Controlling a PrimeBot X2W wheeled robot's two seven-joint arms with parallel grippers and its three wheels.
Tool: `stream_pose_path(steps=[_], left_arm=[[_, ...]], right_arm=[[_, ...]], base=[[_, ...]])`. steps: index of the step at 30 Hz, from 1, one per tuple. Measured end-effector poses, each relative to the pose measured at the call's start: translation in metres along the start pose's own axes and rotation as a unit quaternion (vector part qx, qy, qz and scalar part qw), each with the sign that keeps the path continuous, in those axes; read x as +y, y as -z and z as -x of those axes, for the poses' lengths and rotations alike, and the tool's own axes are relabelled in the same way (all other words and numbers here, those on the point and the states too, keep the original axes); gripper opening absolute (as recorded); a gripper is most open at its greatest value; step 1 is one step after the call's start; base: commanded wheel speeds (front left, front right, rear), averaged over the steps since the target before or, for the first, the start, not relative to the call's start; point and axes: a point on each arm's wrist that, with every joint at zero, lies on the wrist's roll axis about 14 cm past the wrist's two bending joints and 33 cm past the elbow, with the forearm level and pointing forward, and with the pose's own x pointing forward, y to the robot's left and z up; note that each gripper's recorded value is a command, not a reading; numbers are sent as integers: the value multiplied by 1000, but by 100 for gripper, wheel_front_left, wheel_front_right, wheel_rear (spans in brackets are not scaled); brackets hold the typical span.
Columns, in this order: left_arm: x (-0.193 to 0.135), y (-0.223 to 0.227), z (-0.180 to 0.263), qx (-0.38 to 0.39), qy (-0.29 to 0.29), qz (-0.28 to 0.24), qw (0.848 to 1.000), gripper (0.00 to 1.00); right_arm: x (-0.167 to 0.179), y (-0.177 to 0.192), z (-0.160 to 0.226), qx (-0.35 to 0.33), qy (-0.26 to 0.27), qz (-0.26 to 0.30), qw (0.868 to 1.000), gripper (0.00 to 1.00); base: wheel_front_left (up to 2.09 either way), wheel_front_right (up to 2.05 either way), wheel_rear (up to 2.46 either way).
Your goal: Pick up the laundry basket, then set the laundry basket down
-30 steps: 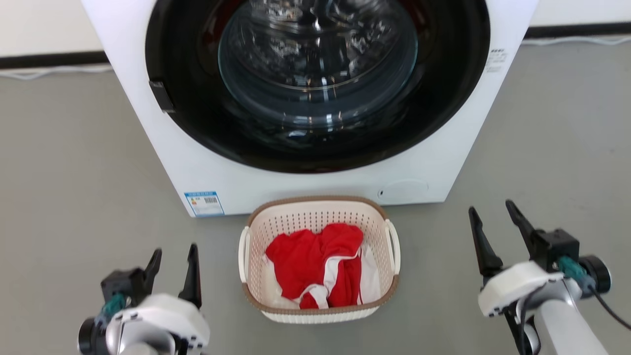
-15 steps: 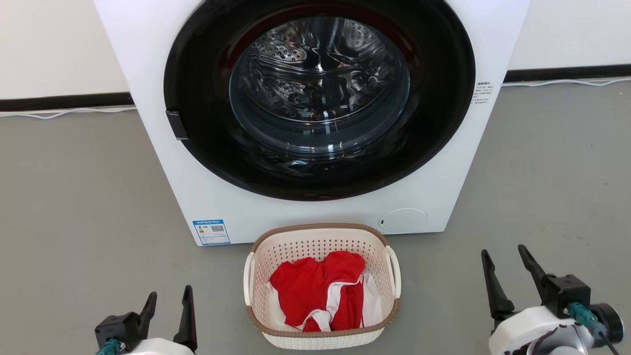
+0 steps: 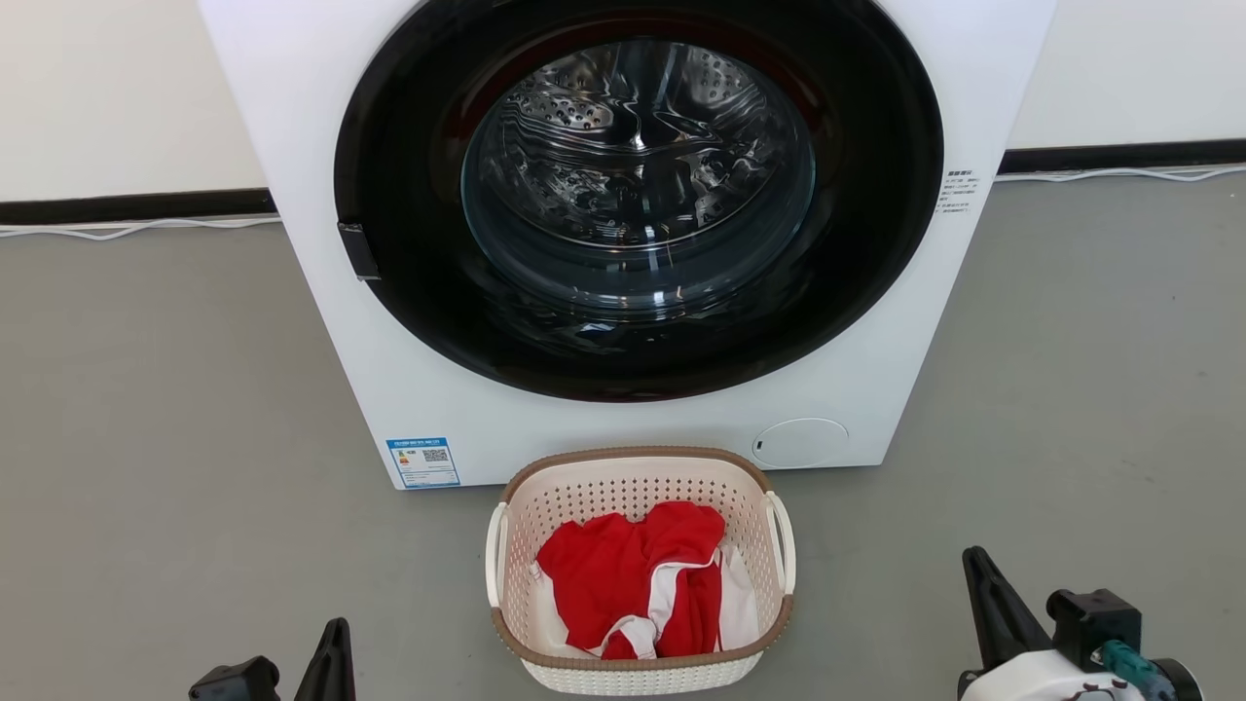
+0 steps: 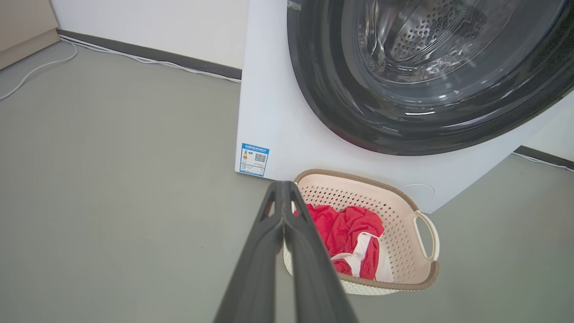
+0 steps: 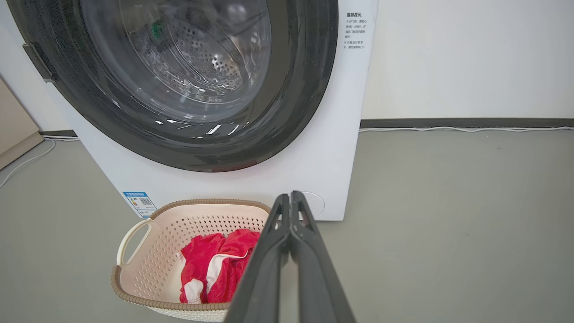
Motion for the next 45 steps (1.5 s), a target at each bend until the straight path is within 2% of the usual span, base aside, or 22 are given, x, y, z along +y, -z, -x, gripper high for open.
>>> stream_pose_path(steps=[12, 26, 45], left_arm=[[3, 1, -1, 12, -10, 61, 998, 0], [2, -1, -2, 17, -15, 135, 991, 0], [1, -7, -6, 20, -16, 239, 971, 0]], right_arm=[[-4, -3, -2, -2, 16, -73, 997, 0], [-7, -9, -4, -10, 28, -153, 988, 0], [-12, -15, -6, -16, 43, -277, 960, 0]], base=[[0, 0, 0], [0, 0, 0], [0, 0, 0]])
